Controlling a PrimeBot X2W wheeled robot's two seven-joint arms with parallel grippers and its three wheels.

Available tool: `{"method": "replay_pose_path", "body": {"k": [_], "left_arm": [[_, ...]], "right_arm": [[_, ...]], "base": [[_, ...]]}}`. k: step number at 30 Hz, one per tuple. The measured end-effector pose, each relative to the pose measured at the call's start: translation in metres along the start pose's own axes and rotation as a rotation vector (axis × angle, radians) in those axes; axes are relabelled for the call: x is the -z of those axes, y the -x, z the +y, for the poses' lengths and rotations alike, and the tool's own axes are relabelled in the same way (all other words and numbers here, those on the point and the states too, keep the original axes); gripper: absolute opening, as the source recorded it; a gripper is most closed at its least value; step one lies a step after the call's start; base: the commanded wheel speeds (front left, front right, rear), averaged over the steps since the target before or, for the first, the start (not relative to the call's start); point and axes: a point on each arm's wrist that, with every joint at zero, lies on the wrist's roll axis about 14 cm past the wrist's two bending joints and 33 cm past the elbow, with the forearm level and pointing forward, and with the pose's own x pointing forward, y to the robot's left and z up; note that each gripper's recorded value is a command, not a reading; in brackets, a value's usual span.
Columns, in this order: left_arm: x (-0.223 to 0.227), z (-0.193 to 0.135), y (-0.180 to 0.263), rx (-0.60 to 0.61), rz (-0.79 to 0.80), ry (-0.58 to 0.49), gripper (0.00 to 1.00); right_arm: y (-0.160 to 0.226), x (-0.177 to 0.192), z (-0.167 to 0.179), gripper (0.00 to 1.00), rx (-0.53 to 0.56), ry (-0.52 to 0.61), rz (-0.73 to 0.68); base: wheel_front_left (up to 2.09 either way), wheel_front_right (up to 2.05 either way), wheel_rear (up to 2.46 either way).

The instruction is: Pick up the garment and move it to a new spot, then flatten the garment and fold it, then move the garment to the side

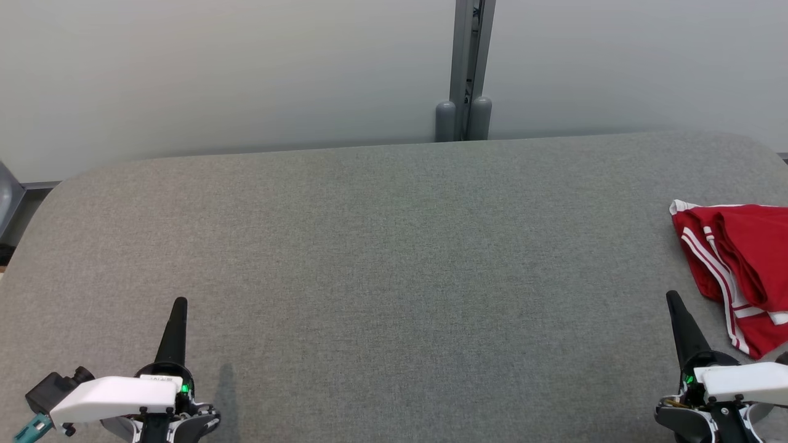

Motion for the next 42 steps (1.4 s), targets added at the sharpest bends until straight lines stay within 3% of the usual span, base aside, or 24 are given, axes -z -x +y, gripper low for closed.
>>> {"method": "replay_pose_path", "body": {"k": [34,42], "left_arm": [[-0.016,-0.022,-0.003,0.102,-0.017,0.231,0.0],[-0.017,-0.024,-0.003,0.11,-0.019,0.239,0.0]], "right_arm": [[-0.004,-0.006,0.013,0.0,-0.048,-0.232,0.007],[-0.005,-0.007,0.014,0.0,-0.053,-0.242,0.007]], "base": [[0.0,0.0,0.0],[0.0,0.0,0.0]]}}
